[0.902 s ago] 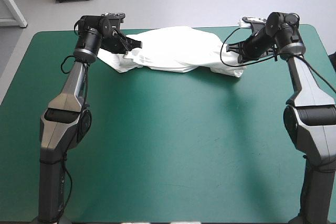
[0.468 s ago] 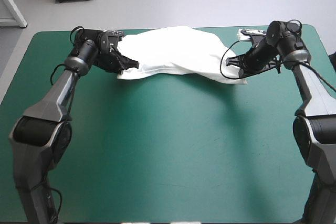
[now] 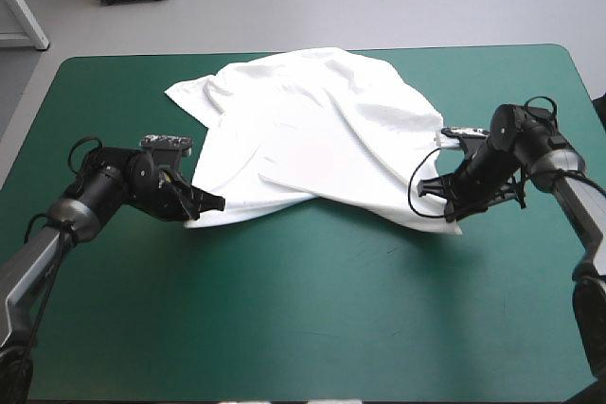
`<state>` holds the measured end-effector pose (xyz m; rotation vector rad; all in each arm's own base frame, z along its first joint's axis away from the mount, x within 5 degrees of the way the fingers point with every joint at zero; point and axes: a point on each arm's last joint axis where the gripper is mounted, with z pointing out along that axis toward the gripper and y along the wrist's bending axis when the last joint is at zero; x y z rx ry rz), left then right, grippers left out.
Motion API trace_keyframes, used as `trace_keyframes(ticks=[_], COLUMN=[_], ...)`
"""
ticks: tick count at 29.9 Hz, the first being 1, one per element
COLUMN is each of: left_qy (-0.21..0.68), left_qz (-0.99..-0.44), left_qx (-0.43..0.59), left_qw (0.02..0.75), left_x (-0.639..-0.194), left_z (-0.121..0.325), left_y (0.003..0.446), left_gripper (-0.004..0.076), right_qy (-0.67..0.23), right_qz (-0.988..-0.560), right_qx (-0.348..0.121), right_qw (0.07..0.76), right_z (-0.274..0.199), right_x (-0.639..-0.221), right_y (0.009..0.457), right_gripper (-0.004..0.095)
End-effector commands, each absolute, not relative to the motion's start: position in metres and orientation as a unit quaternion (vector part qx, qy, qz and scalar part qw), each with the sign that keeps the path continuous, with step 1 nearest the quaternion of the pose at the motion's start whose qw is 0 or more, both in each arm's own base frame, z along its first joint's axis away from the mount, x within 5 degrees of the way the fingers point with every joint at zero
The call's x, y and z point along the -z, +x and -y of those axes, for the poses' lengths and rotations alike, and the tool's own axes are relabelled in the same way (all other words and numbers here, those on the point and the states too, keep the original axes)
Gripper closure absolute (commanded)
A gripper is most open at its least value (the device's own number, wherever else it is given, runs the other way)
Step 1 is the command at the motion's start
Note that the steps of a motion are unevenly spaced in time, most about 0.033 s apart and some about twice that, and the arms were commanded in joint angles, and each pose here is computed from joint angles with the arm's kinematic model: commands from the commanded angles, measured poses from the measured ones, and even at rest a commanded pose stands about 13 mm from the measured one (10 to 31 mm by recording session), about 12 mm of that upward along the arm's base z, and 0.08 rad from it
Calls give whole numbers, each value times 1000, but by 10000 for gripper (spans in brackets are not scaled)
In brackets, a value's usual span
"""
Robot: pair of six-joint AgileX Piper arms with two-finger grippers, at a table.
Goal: Fold the cloth
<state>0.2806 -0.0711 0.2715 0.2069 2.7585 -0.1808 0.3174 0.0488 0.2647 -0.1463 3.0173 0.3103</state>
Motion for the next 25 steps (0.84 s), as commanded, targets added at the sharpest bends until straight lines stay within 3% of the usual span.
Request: trace_keyframes(ticks=[1, 11, 18, 25], left_qy=[90, 105, 114, 114], left_qz=[-975, -984, -988, -984], left_qx=[87, 87, 87, 113], left_qw=[182, 115, 63, 83], left_x=[-279, -264, -264, -272], left_z=[70, 53, 44, 44], left_y=[249, 167, 124, 106], left_gripper=[746, 746, 746, 746], right_qy=[-59, -61, -50, -40], right_qz=[-991, -994, -992, -989], right_qx=[-95, -86, -105, -127], right_qw=[76, -14, -44, -58], right_z=[-45, -38, -38, -40], right_x=[-281, -254, -239, -229], right_y=[289, 228, 194, 165], right_gripper=[921, 921, 921, 921])
